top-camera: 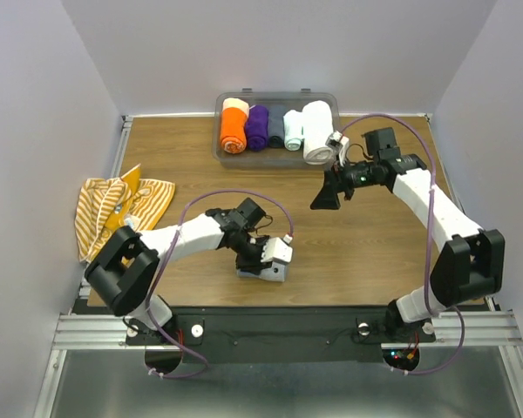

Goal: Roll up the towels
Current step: Roll the towel

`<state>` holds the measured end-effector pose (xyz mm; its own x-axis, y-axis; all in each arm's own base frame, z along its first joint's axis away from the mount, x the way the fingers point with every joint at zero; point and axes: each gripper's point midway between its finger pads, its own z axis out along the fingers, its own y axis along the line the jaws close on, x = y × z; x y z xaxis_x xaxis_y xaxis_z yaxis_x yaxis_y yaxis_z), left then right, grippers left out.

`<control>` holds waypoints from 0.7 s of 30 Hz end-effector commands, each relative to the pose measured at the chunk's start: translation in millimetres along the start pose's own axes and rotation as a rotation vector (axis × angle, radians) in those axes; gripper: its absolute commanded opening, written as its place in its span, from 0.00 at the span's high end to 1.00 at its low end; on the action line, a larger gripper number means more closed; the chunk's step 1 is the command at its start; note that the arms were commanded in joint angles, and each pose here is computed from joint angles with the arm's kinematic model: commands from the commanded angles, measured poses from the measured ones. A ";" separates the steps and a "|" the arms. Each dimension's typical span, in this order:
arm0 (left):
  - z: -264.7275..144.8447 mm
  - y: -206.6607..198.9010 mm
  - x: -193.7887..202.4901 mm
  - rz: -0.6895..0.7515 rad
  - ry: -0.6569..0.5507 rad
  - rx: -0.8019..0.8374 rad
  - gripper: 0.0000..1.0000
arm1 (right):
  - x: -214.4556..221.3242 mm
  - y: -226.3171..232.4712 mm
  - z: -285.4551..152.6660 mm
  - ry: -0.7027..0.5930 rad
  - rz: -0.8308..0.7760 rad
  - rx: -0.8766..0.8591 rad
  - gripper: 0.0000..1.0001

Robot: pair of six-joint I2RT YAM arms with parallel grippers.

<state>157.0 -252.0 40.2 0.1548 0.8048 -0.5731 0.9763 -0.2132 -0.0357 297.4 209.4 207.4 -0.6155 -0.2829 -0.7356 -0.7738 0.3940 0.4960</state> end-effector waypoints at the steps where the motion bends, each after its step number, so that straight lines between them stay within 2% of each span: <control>1: -4.1 -8.9 12.8 -0.123 0.011 0.143 0.79 | -4.3 19.3 -23.6 -0.040 -0.149 0.077 0.01; 8: -0.2 12.1 30.5 -0.354 -0.010 0.312 0.77 | 30.3 17.2 -34.9 0.031 -0.220 0.165 0.02; 12: -0.2 25.8 35.7 -0.452 -0.043 0.376 0.76 | 46.7 23.3 -24.2 0.101 -0.266 0.171 0.04; 15: 5.3 35.4 41.3 -0.486 -0.061 0.437 0.76 | 60.1 38.1 -0.1 0.177 -0.361 0.155 0.06; 21: 6.5 42.8 45.4 -0.541 -0.080 0.473 0.75 | 62.1 45.4 46.7 0.232 -0.530 0.203 0.07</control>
<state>194.5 -248.9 35.4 -0.4587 0.7618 -0.4575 0.6889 -0.0204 -0.7246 209.7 231.7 165.5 -0.3121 -0.6163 -0.7230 -0.9424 0.2970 0.1537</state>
